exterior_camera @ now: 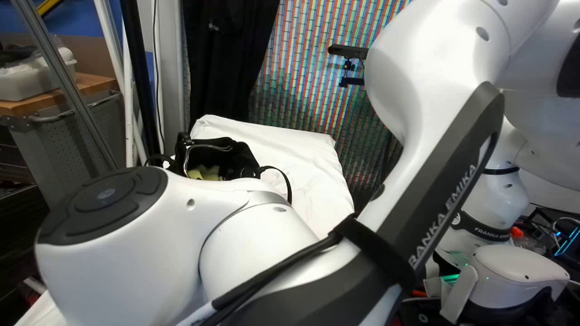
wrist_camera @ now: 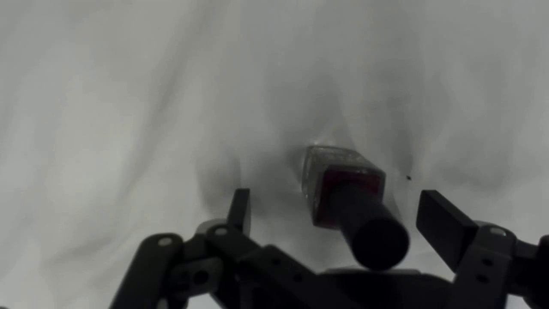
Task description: Pick up the nail polish and put them in the bag
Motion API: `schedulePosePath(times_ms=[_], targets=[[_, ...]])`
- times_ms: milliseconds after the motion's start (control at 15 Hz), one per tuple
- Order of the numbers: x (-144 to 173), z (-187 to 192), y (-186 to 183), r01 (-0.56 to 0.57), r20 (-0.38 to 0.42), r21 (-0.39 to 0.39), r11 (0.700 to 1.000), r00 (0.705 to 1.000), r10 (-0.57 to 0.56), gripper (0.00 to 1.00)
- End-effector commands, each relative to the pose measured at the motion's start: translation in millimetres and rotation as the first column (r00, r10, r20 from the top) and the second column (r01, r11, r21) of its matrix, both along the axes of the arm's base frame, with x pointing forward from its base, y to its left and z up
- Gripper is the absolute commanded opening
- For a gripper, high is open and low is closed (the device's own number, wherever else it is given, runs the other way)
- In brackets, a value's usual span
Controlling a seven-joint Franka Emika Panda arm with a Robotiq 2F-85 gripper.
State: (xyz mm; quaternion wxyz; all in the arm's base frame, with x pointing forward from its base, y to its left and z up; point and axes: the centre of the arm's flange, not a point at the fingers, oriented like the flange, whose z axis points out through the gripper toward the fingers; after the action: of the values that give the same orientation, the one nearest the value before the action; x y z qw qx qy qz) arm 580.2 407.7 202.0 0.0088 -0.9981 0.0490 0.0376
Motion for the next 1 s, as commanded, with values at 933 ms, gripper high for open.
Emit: schedulePosePath(times_ms=[933], targets=[[-29.4,40.4,-1.2,-0.051,0.044,-0.068,0.996,0.998,0.054,1.00]])
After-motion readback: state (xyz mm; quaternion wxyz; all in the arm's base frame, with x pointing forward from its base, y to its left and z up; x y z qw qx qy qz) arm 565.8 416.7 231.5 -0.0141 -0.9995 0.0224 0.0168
